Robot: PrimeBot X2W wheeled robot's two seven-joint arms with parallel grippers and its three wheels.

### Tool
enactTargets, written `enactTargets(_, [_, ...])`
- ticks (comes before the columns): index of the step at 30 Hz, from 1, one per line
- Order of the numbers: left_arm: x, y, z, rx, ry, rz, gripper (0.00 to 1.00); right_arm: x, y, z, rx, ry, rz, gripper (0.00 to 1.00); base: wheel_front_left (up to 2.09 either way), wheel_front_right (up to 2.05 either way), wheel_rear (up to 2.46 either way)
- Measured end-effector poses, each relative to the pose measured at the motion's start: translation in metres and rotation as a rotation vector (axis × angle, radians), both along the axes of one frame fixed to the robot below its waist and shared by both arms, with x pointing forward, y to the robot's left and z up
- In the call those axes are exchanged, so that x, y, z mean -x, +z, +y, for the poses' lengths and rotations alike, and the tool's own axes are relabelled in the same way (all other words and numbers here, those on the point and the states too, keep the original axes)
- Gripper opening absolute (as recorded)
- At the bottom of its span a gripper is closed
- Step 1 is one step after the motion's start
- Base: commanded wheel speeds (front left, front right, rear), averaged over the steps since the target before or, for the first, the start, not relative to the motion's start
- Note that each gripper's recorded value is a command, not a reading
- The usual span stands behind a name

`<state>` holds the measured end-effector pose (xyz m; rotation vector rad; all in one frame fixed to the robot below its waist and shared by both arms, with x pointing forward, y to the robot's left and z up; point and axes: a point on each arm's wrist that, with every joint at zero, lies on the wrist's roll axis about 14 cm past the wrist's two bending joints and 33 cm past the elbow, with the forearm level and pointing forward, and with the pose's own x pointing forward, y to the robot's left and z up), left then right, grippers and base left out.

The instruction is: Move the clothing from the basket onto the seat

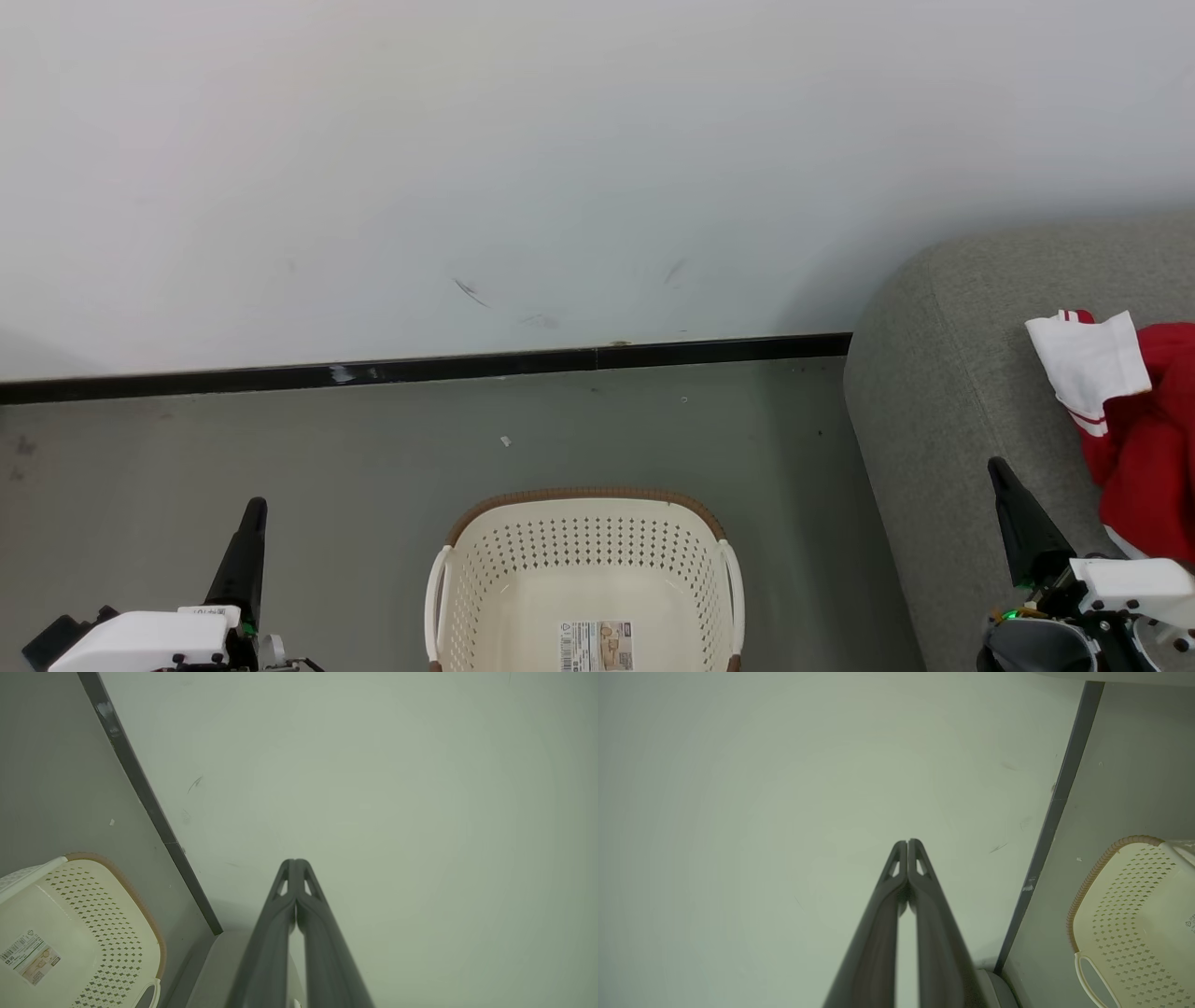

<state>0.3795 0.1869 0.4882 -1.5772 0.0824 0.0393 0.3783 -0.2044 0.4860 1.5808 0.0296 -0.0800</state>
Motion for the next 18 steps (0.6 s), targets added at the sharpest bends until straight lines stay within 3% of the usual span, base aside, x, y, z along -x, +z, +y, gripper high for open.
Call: enactTargets(18, [0.0000, 0.0001, -0.0001, 0.000, 0.000, 0.000, 0.00, 0.0001, -0.0001, -0.0001, 0.000, 0.000, 0.000, 0.00, 0.00, 0.00, 0.00])
